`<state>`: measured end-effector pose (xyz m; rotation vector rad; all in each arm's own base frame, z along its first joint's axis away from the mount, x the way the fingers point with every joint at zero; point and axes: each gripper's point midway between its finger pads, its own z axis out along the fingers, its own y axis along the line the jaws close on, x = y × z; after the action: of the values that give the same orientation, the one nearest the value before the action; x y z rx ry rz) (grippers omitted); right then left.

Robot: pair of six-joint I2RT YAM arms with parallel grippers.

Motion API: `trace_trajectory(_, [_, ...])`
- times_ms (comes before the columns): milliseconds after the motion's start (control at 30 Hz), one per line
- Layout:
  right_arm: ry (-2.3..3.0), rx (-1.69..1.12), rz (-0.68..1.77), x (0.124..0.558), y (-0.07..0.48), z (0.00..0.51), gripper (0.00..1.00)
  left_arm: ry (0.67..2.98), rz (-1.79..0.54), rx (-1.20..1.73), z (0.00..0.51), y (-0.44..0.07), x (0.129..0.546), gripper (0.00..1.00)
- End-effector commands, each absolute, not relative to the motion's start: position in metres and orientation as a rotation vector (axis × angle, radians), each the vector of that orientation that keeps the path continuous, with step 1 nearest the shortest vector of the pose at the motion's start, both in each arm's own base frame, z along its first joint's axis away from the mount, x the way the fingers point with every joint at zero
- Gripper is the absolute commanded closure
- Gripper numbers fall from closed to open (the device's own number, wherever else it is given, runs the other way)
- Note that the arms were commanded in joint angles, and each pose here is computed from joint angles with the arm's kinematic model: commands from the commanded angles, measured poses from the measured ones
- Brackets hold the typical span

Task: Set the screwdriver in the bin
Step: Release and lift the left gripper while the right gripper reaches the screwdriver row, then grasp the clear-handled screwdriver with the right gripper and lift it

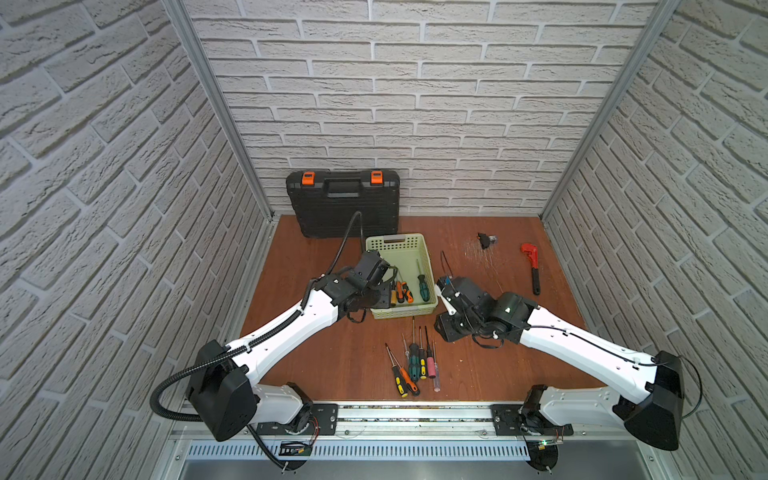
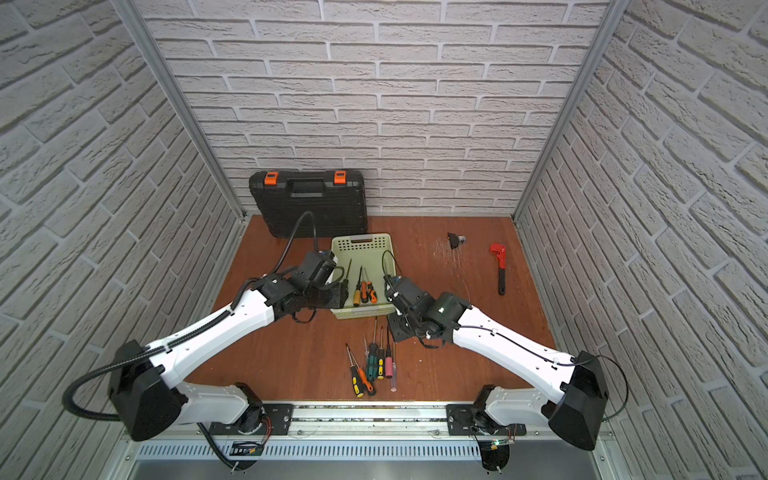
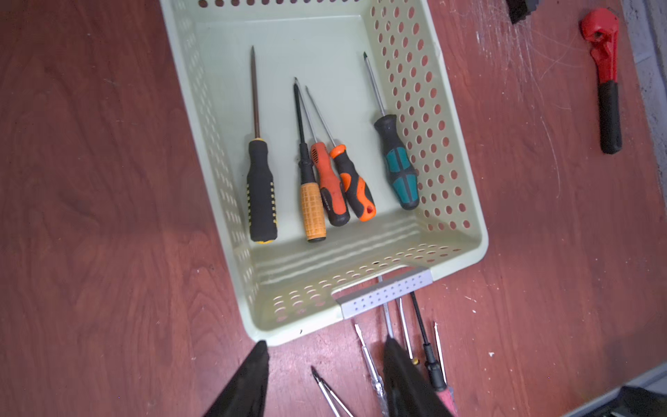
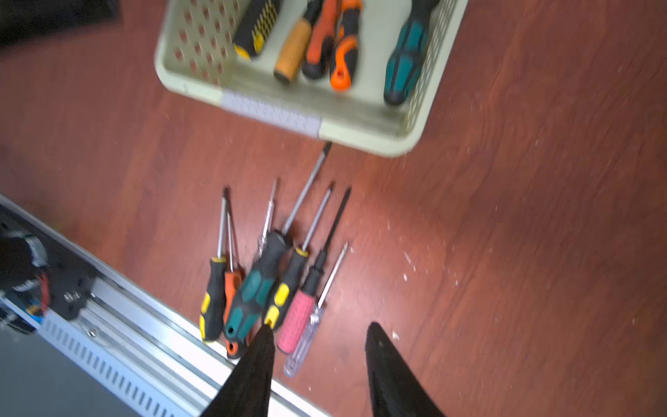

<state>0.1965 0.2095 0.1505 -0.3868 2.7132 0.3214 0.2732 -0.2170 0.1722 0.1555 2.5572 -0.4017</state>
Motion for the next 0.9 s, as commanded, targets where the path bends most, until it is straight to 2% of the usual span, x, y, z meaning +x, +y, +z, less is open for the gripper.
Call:
trace_trajectory(0, [2.774, -0.245, 0.304, 0.167, 0.199, 0.134, 0.52, 2.494, -0.405, 0.080, 0.186, -0.210, 0.277, 0.48])
trace_trajectory(133, [2.852, -0.259, 0.273, 0.133, 0.210, 0.106, 0.48, 2.465, -0.364, 0.075, 0.194, -0.199, 0.276, 0.47])
trace_trajectory(300, [2.912, -0.324, 0.190, 0.116, 0.225, 0.088, 0.46, 2.479, -0.332, 0.087, 0.189, -0.191, 0.274, 0.47])
trace_trajectory(633, [2.965, -0.345, 0.118, 0.112, 0.235, 0.051, 0.47, 2.484, -0.322, 0.032, 0.187, -0.171, 0.266, 0.47])
trace_trajectory(867, [3.016, -0.385, 0.020, 0.110, 0.235, 0.032, 0.52, 2.477, -0.324, -0.012, 0.189, -0.165, 0.266, 0.47])
